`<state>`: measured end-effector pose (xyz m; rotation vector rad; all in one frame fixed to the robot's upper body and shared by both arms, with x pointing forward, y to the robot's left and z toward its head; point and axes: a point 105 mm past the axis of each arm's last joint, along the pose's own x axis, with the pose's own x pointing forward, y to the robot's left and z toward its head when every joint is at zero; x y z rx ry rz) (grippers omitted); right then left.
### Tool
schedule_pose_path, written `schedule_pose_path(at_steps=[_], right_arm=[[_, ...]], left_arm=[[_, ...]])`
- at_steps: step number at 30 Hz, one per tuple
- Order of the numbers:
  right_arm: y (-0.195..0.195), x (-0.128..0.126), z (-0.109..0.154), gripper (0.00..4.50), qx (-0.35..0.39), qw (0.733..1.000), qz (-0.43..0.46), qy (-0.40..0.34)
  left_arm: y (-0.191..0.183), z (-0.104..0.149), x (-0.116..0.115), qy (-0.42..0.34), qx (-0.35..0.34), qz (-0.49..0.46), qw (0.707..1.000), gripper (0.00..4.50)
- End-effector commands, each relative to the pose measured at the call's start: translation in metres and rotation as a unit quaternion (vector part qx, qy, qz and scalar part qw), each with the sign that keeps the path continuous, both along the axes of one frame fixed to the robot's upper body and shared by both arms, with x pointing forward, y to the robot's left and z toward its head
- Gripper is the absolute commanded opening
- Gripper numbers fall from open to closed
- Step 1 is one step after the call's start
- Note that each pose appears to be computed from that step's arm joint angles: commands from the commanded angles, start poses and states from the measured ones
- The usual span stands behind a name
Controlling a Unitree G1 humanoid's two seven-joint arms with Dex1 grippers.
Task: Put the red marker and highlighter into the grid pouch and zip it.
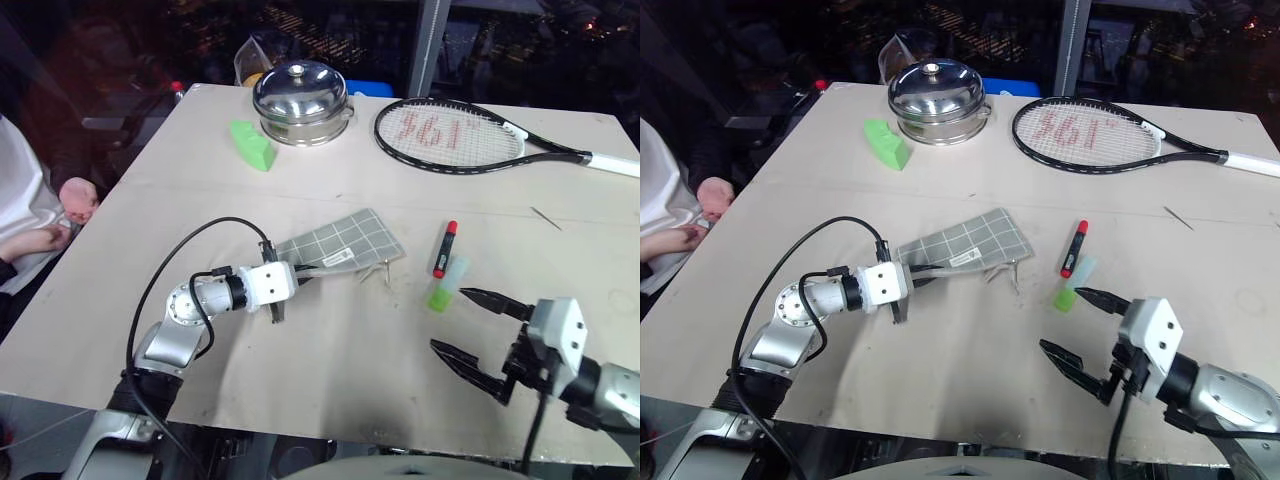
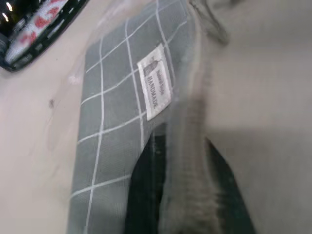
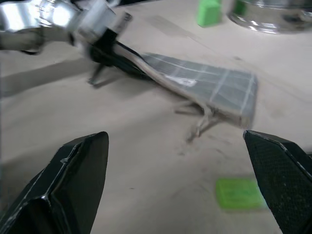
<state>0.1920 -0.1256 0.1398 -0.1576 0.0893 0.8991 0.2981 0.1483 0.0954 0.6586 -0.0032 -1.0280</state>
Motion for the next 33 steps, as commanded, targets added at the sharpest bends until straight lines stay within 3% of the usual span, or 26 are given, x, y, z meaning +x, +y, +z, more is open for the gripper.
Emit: schedule_pose_path(at_steps=[1,8,12,18,19,20,23,24,28,33], right_arm=[[0.012,0.032,-0.015,4.5,-0.029,0.997,-0.052,0.049],[0.031,0.086,-0.019,4.5,0.06,0.975,-0.112,0.18],[0.043,0.096,0.002,4.5,0.123,0.967,-0.082,0.208],[0.048,0.095,0.009,4.5,0.107,0.97,-0.063,0.209],[0.05,0.093,0.009,3.9,0.106,0.97,-0.053,0.214],[0.052,0.092,0.008,3.67,0.102,0.969,-0.049,0.219],[0.053,0.09,0.004,2.37,0.092,0.969,-0.049,0.224],[0.052,0.091,0.004,1.62,0.092,0.969,-0.05,0.225],[0.051,0.091,0.001,0.06,0.091,0.968,-0.057,0.226],[0.052,0.092,0.0,0.06,0.095,0.967,-0.06,0.228]], left_arm=[[-0.016,0.031,-0.01,0.084,-0.105,0.002,0.991,0.04],[-0.019,0.035,-0.021,0.137,-0.128,0.01,0.982,0.04],[-0.017,0.028,-0.024,0.146,-0.127,0.019,0.981,0.04],[-0.019,0.028,-0.024,0.145,-0.132,0.021,0.98,0.04],[-0.019,0.027,-0.023,0.144,-0.132,0.022,0.981,0.0],[-0.02,0.026,-0.023,0.144,-0.134,0.022,0.98,0.0],[-0.022,0.027,-0.023,0.143,-0.137,0.023,0.98,0.0],[-0.022,0.027,-0.023,0.143,-0.138,0.024,0.98,0.0],[-0.022,0.027,-0.023,0.142,-0.14,0.025,0.979,0.0],[-0.022,0.027,-0.026,0.145,-0.146,0.027,0.978,0.0]])
